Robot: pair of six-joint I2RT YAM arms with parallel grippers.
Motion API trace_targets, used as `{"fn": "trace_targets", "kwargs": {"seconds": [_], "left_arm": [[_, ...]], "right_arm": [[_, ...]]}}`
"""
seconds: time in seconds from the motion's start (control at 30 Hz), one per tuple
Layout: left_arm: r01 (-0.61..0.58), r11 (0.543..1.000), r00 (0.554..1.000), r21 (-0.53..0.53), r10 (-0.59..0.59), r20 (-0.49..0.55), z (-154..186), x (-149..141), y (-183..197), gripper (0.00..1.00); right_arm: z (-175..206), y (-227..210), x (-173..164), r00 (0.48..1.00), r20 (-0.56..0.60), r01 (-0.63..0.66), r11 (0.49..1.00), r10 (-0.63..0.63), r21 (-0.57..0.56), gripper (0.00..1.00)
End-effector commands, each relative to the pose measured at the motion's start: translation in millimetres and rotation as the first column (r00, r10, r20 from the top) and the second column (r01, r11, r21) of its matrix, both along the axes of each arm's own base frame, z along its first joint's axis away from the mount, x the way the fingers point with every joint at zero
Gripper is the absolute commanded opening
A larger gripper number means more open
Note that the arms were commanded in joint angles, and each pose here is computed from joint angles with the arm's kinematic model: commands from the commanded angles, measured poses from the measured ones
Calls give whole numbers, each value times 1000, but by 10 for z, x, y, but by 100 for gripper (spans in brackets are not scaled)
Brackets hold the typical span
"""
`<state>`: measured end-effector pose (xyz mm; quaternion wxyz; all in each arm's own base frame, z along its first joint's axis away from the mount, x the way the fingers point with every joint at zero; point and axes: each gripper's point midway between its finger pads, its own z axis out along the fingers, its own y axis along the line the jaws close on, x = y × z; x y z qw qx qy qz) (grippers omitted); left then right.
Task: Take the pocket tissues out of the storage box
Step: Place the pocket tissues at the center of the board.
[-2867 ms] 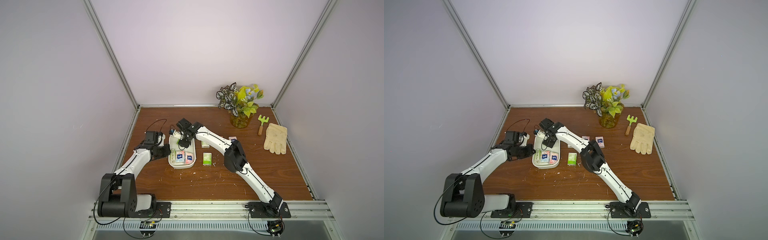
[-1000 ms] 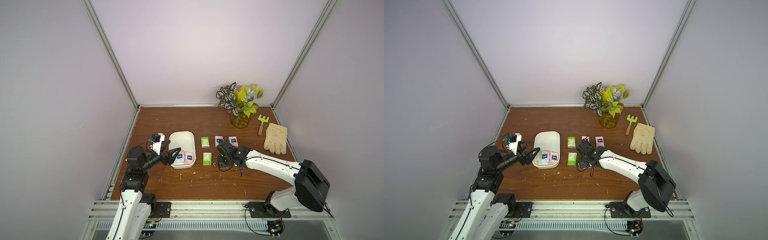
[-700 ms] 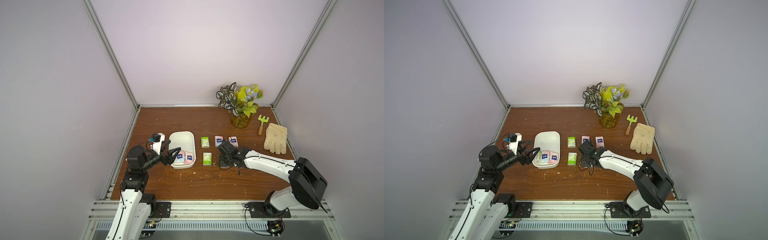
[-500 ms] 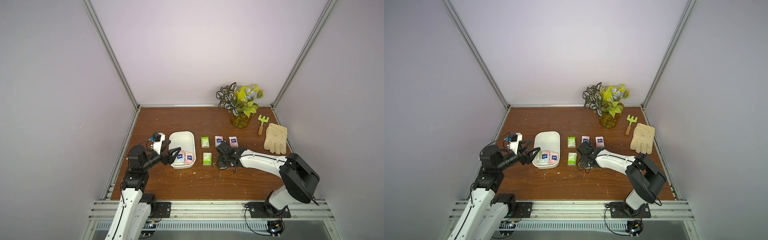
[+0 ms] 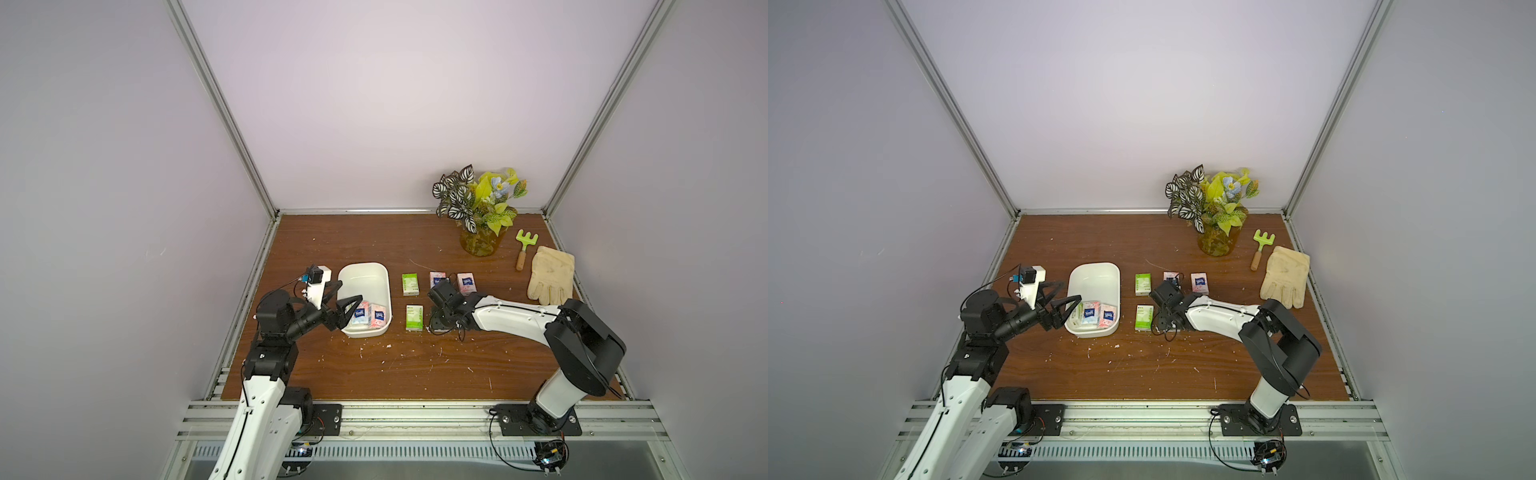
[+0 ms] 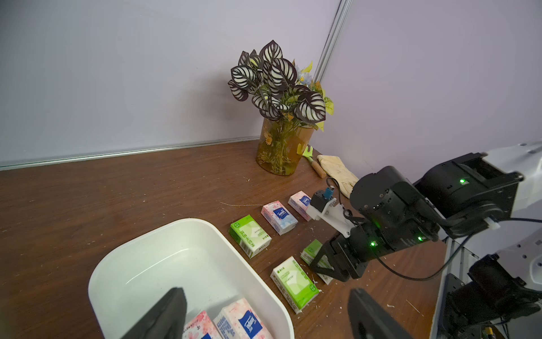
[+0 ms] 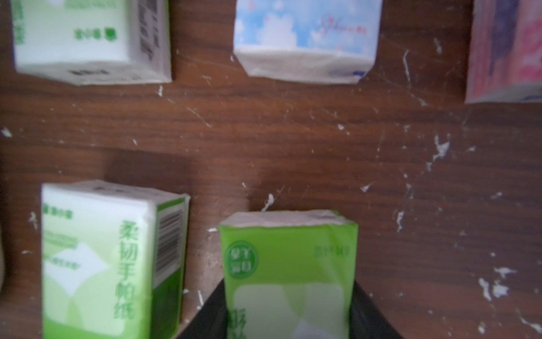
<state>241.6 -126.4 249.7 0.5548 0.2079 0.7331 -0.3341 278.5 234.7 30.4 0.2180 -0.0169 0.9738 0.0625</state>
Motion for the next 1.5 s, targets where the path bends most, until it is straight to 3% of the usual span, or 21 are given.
{"fn": "trace_targets", "kwargs": {"seconds": [0.0,0.37,0.53,0.77,0.97,1.07,1.27,1.47], "left_arm": [[5,1000,1000,14,-6,14,31,-3,-15,82],[2,1000,1000,17,-2,5,12,15,-13,82],[-13,1000,1000,20,13,-6,-10,40,6,82],[-26,1000,999,16,27,-18,-9,80,17,81],[-103,995,991,0,102,-89,-58,219,100,81],[-179,984,970,-4,176,-168,-172,330,193,78],[-332,943,884,40,325,-337,-496,471,403,76],[-454,881,773,137,466,-430,-758,489,640,76]], "right_arm": [[-72,-12,54,1000,-10,17,1000,-17,-19,55],[-5,-46,30,1000,-6,4,1000,-4,-30,65],[176,-42,56,1000,24,-12,999,13,-36,76],[687,35,85,994,101,-52,998,49,28,81],[1311,96,198,967,240,-109,991,88,74,82],[1702,174,308,930,346,-163,982,122,92,82],[2305,408,494,834,515,-298,947,197,120,86],[2516,798,561,854,467,-367,903,231,224,80]]}}
